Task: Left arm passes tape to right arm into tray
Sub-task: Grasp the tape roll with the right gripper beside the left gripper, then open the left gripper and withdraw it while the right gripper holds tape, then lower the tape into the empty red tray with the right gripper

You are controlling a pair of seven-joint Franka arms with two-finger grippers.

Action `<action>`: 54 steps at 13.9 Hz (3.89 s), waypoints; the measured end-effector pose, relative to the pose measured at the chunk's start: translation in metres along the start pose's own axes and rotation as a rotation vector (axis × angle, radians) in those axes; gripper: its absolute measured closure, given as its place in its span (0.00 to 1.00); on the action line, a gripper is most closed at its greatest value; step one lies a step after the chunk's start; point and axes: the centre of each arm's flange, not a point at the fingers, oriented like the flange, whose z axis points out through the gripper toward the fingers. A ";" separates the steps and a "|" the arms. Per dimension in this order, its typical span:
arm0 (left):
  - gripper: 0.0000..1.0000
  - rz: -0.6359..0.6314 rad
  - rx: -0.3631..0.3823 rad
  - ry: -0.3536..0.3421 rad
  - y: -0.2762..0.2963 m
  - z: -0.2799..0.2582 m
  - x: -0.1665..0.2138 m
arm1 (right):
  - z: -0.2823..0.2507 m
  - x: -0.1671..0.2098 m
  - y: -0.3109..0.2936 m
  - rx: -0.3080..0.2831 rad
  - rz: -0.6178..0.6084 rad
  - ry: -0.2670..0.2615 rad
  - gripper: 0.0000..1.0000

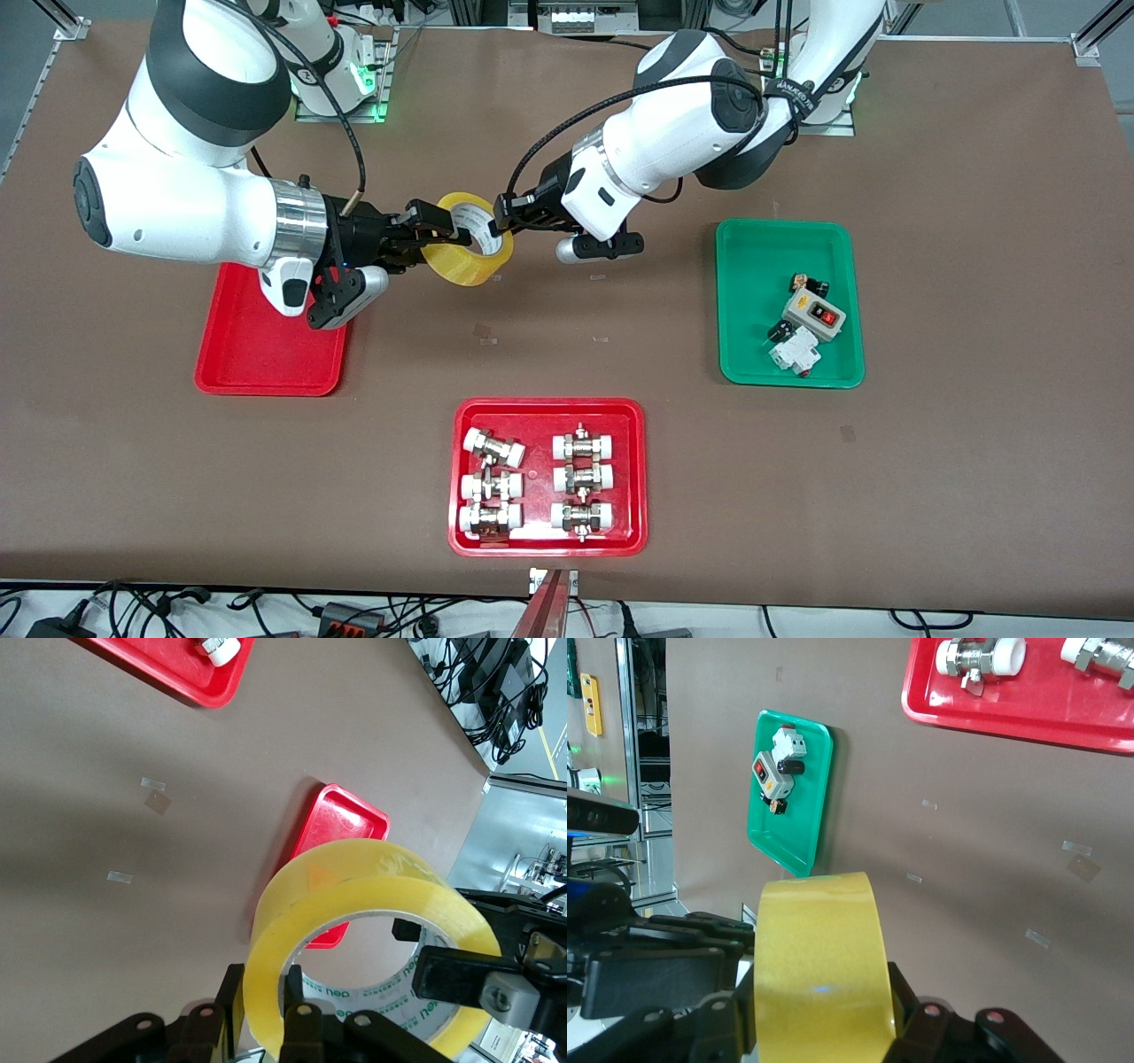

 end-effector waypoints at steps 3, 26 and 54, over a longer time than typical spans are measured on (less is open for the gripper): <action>0.63 0.002 -0.003 0.000 0.002 -0.001 -0.001 | 0.001 0.001 0.002 -0.001 0.002 -0.002 0.45; 0.02 0.077 0.601 0.143 -0.142 -0.214 0.143 | -0.042 0.009 0.225 -0.105 0.256 0.005 0.48; 0.00 0.361 0.778 0.214 -0.199 -0.481 0.118 | -0.032 -0.128 0.556 0.154 0.180 -0.132 0.29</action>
